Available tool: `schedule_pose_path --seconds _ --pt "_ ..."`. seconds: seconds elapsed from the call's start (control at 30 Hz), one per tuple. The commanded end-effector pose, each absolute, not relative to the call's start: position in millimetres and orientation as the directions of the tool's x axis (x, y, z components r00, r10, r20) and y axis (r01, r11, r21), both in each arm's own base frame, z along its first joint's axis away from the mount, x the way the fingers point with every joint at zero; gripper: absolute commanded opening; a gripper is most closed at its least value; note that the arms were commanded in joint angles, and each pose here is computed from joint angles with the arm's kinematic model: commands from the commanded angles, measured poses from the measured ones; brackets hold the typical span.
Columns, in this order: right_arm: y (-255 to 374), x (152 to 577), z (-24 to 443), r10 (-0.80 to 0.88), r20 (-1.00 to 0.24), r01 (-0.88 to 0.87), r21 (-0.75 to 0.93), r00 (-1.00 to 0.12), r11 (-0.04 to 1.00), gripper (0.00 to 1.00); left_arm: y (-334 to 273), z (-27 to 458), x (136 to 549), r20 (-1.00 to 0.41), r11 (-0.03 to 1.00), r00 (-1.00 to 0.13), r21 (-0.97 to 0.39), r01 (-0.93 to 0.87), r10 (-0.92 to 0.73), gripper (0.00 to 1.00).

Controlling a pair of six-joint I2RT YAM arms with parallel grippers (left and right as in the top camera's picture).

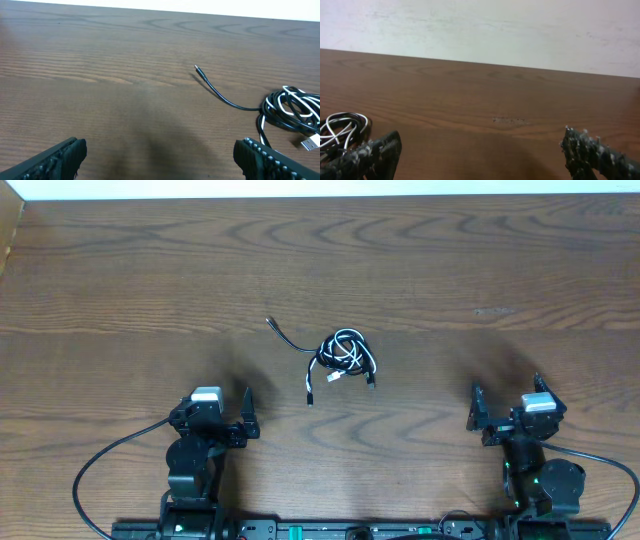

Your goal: Untangle cables

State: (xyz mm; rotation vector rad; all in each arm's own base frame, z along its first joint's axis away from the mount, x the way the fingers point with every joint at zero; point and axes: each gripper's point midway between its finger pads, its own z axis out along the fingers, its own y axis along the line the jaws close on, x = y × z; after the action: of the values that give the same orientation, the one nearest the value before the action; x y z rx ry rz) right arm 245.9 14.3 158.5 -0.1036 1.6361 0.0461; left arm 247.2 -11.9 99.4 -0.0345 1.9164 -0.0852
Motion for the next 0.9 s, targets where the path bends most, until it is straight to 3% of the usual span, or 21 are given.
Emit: schedule_pose_path --seconds 0.0,0.57,0.73,0.87 --pt "13.0 245.8 158.0 -0.044 -0.997 -0.089 -0.038 -0.066 0.995 0.99 -10.2 84.0 243.1 -0.924 0.998 -0.381 -0.054 0.015 -0.044 0.99" --pt "13.0 245.8 158.0 -0.044 -0.997 -0.089 -0.039 -0.065 0.995 0.99 -7.3 86.1 244.1 -0.928 0.999 -0.371 -0.046 0.0 -0.042 0.99" --pt "13.0 245.8 158.0 -0.044 -0.997 -0.089 -0.038 -0.066 0.995 0.99 -19.0 95.0 244.6 -0.915 0.983 -0.368 -0.183 0.019 -0.164 0.99" --pt "13.0 245.8 158.0 -0.044 -0.997 -0.089 -0.039 -0.065 0.995 0.99 -29.0 125.6 246.3 -0.928 0.976 -0.333 -0.203 0.081 -0.166 0.99"
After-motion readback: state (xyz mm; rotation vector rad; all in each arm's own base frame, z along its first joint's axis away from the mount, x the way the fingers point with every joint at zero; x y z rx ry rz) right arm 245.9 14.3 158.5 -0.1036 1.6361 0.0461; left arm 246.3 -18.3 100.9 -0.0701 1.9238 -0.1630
